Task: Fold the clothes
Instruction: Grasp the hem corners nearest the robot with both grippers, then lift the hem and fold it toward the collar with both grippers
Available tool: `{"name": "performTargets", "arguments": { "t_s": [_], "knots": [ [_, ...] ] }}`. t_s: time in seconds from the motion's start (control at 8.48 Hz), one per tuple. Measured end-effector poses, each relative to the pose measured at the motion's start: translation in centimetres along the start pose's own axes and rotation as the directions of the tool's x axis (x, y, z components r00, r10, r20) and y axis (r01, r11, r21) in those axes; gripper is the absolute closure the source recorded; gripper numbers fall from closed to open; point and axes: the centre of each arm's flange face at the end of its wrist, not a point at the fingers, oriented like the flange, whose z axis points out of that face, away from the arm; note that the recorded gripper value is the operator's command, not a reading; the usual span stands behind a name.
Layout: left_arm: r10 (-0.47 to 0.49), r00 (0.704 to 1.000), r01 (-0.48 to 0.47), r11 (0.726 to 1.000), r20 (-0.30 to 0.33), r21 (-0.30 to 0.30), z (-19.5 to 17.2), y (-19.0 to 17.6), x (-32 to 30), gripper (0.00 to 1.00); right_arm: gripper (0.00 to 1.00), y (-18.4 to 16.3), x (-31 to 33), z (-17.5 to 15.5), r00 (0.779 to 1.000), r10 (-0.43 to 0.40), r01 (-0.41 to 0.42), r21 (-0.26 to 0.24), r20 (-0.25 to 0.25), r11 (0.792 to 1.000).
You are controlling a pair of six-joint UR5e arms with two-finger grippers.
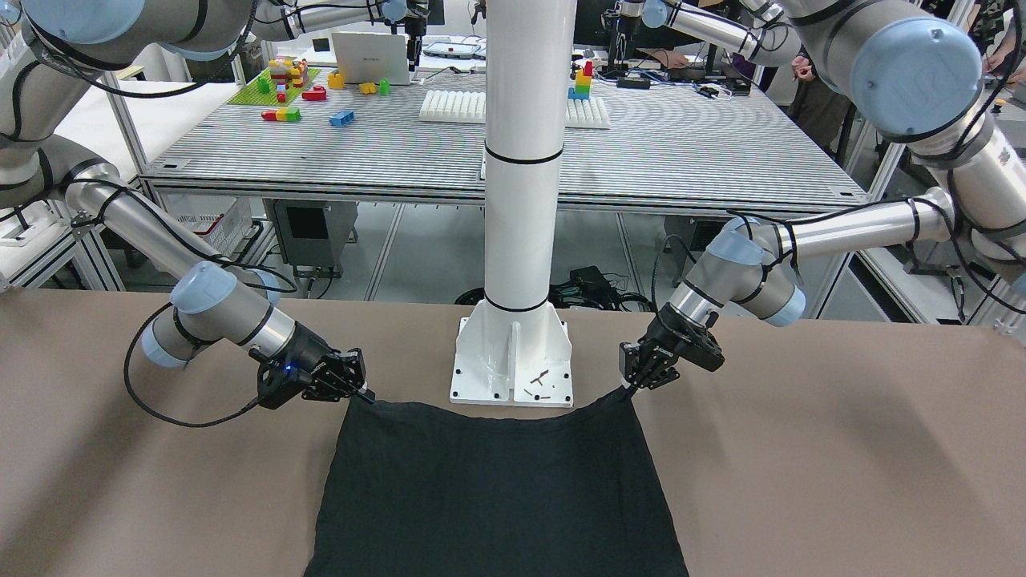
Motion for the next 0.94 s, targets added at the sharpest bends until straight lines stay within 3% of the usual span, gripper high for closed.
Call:
{"name": "performTargets", "arguments": {
  "t_s": [0.24,0.59,0.71,0.94],
  "knots": [
    [0.063,0.992,-0.071,0.995,-0.105,-0.071,-2.7,-2.7,2.5,1.0,1.0,-0.1,-1.7,-4.0,0.994,0.038,-0.034,-0.043,0.1,0.998],
    [0.118,0.942,-0.189,0.959,-0.313,-0.209,-9.1,-2.6,3.6,1.0,1.0,2.3,-2.4,-7.4,0.962,0.064,-0.031,-0.126,0.266,0.992],
    [0.117,0.928,-0.206,0.951,-0.353,-0.229,-10.1,-2.4,3.5,1.0,1.0,3.3,-2.1,-8.6,0.949,0.078,-0.032,-0.152,0.305,0.988],
    [0.117,0.924,-0.212,0.949,-0.365,-0.233,-9.9,-2.4,2.7,1.0,1.0,4.1,-1.2,-9.4,0.937,0.09,-0.033,-0.17,0.336,0.985]
  ]
}}
